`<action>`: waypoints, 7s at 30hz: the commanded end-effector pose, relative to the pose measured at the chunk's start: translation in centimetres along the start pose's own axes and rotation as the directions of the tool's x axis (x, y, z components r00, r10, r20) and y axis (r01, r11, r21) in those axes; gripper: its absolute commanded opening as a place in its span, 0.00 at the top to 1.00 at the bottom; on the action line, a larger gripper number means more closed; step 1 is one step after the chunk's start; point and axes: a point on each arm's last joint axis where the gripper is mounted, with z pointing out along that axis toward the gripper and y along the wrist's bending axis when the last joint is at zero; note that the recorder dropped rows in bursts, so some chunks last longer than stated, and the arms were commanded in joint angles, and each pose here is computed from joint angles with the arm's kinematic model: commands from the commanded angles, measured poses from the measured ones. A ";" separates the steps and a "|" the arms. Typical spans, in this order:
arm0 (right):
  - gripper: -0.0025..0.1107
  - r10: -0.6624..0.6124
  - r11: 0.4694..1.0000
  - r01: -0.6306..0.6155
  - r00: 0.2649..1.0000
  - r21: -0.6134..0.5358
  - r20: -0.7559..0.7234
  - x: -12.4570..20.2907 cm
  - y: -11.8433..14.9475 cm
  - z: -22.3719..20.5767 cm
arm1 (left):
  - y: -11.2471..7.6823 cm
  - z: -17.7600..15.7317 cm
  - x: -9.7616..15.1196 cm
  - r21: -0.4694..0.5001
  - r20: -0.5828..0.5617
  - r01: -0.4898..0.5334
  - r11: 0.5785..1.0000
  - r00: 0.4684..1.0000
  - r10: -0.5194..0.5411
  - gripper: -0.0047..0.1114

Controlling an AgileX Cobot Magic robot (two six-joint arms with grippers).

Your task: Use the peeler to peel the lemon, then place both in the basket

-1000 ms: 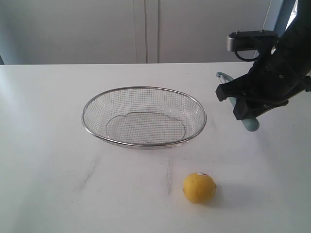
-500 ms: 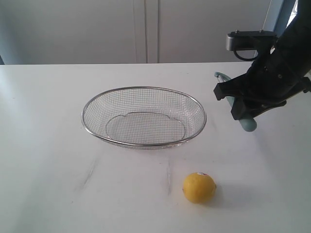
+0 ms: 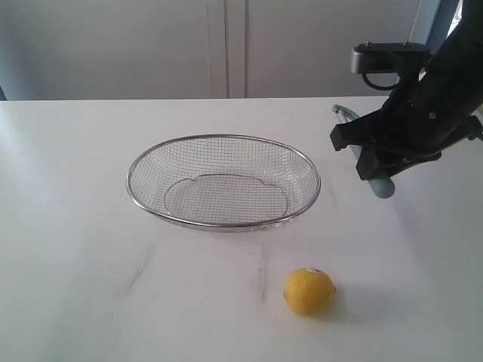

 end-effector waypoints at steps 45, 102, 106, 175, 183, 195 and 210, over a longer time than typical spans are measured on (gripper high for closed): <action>0.98 0.002 1.000 -0.002 0.999 0.000 0.042 -0.4 0.0 -0.5 | 0.0 2.4 -4.9 0.139 -0.665 0.044 0.989 0.745 0.061 0.96; 0.98 -0.027 0.999 0.029 0.998 0.029 -0.054 0.5 -0.3 -0.5 | -10.6 12.5 -1.0 0.608 -0.769 0.202 0.768 0.392 0.506 0.96; 0.98 -0.028 0.999 0.030 0.998 0.030 -0.056 0.5 -0.3 -0.5 | -11.7 13.3 -1.7 0.637 -0.745 0.192 0.747 0.405 0.531 0.96; 0.98 0.018 1.000 -0.016 0.994 -0.021 0.107 -1.0 0.2 -0.6 | -32.5 15.5 0.4 0.958 -0.110 -0.131 0.255 0.655 0.748 0.50; 0.98 0.019 1.000 -0.016 0.992 -0.020 0.123 -1.1 0.2 -0.6 | -33.0 15.2 0.3 0.956 -0.085 -0.153 0.251 0.674 0.734 0.26; 0.98 0.019 1.000 -0.016 0.991 -0.020 0.130 -1.2 0.2 -0.6 | -34.0 16.3 2.0 0.943 -0.091 -0.171 0.285 0.693 0.715 0.26; 0.98 0.019 1.000 -0.016 0.991 -0.020 0.135 -1.2 0.2 -0.6 | -34.9 16.4 2.0 0.953 -0.149 -0.094 0.287 0.679 0.718 0.26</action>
